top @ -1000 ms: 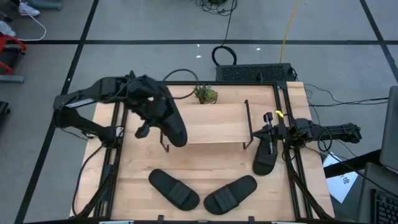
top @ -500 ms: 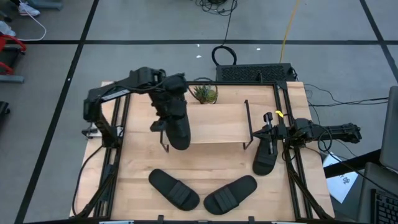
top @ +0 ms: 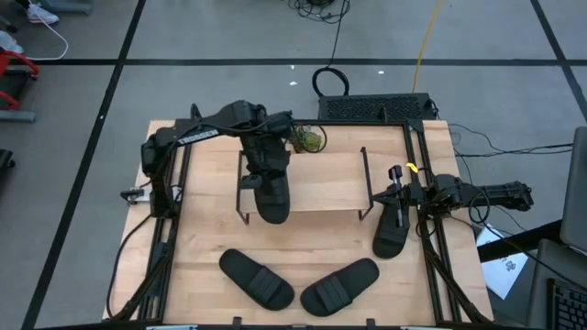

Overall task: Pick and place slides into the shelf
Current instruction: Put the black slide on the shelf

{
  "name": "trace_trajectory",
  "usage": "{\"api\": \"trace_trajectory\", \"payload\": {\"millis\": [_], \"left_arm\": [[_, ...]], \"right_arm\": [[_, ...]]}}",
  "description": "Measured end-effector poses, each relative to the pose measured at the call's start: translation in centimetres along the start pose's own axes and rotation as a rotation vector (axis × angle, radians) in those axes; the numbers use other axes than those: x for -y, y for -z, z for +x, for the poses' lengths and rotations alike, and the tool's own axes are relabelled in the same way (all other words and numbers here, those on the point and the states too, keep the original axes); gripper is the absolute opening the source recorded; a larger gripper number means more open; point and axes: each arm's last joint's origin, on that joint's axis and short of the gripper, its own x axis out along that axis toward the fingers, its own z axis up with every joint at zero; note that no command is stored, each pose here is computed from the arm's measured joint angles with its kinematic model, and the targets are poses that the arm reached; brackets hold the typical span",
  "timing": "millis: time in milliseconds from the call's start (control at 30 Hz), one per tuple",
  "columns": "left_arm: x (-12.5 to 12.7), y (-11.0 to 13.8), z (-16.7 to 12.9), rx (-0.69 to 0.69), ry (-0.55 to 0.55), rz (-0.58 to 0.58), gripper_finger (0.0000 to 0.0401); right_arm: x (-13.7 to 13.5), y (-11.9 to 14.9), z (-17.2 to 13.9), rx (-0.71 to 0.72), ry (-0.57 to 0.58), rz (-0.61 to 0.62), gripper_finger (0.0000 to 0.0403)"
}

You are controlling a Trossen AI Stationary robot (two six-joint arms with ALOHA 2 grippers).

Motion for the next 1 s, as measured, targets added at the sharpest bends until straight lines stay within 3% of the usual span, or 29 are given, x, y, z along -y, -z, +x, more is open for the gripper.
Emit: {"api": "trace_trajectory", "payload": {"millis": [233,433,1000], "left_arm": [[-1.8,0.0,0.1,0.002,0.01,-0.076,0.0],[-1.7,0.0,0.2,0.007,0.031,-0.101,0.0],[-3.6,2.0,3.1,-0.149,-0.011,-0.168,0.0]], "right_arm": [[0.0,0.0,0.0,0.0,0.0,0.0,0.0],[0.0,0.0,0.0,0.0,0.0,0.0,0.0],[0.0,0.0,0.0,0.0,0.0,0.001,0.0]]}}
